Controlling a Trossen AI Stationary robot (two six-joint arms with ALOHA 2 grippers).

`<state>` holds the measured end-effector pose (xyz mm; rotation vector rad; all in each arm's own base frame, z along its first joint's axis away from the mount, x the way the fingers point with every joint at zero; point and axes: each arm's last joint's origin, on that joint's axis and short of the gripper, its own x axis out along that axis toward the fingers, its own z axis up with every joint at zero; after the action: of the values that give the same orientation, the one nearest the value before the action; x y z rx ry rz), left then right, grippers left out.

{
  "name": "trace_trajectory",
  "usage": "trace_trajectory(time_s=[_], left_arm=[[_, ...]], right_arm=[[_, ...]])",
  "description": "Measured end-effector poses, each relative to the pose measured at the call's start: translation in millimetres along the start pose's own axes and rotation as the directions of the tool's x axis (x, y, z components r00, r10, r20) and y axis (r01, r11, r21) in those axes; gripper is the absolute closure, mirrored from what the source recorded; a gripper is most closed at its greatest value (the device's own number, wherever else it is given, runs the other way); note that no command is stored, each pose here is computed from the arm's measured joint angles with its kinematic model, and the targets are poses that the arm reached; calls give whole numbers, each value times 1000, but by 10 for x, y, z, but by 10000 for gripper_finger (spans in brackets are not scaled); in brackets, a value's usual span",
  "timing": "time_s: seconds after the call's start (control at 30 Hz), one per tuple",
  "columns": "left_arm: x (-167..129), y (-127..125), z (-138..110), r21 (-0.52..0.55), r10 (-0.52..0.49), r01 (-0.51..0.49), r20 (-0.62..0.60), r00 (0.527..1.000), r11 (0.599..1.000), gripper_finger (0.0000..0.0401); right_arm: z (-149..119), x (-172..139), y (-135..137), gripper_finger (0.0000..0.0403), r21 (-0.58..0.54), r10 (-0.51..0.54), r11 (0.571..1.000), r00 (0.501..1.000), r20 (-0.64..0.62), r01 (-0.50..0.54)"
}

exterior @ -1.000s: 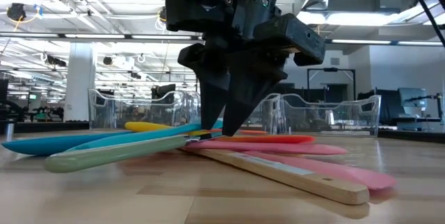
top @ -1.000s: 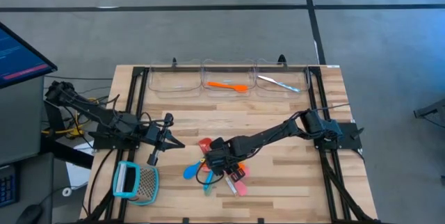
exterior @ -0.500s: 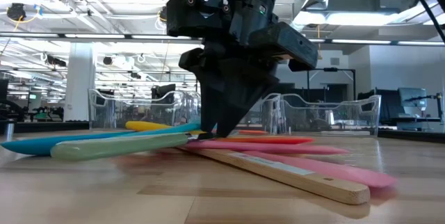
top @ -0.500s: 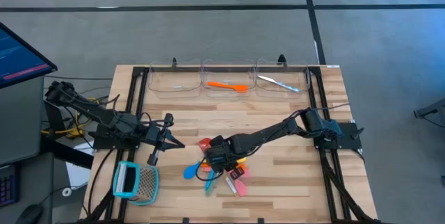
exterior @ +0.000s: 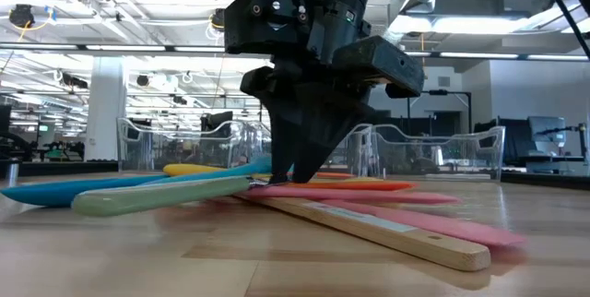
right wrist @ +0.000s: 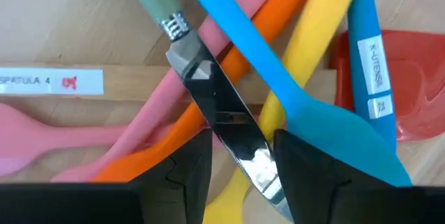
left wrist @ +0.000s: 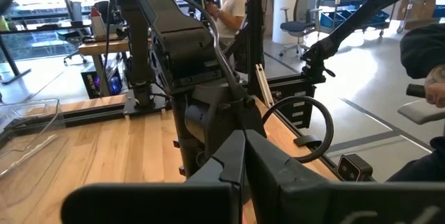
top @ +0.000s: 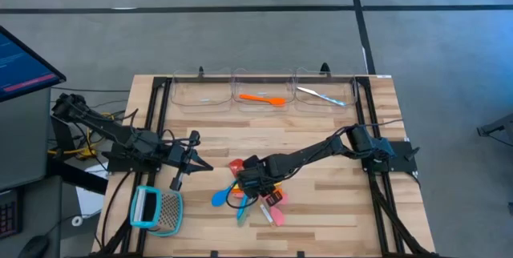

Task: Pick & Place Kitchen Items
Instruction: Put the green table knife into the right transparent bin

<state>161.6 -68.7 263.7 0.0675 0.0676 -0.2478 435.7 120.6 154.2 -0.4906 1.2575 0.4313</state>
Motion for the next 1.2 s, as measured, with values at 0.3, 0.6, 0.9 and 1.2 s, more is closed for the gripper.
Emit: trace_trajectory(time_s=[0.3, 0.6, 0.9, 1.2], left_arm=[[0, 0, -6, 1, 0, 0, -6, 1000, 1000, 398], [0, -1, -8, 2, -1, 1, -8, 1000, 1000, 398], [0, -1, -8, 2, -1, 1, -9, 1000, 1000, 398], [0, -1, -15, 3, -1, 1, -16, 1000, 1000, 398]], right_arm=[[81, -244, -23, 255, 3, 10, 1000, 1000, -22, -10], [-85, -294, -65, 267, -2, -67, 998, 974, -216, 68], [-371, -244, -468, 302, 291, 116, 956, 967, -228, -46], [-528, -408, -569, 377, 326, 166, 941, 965, -204, -93]])
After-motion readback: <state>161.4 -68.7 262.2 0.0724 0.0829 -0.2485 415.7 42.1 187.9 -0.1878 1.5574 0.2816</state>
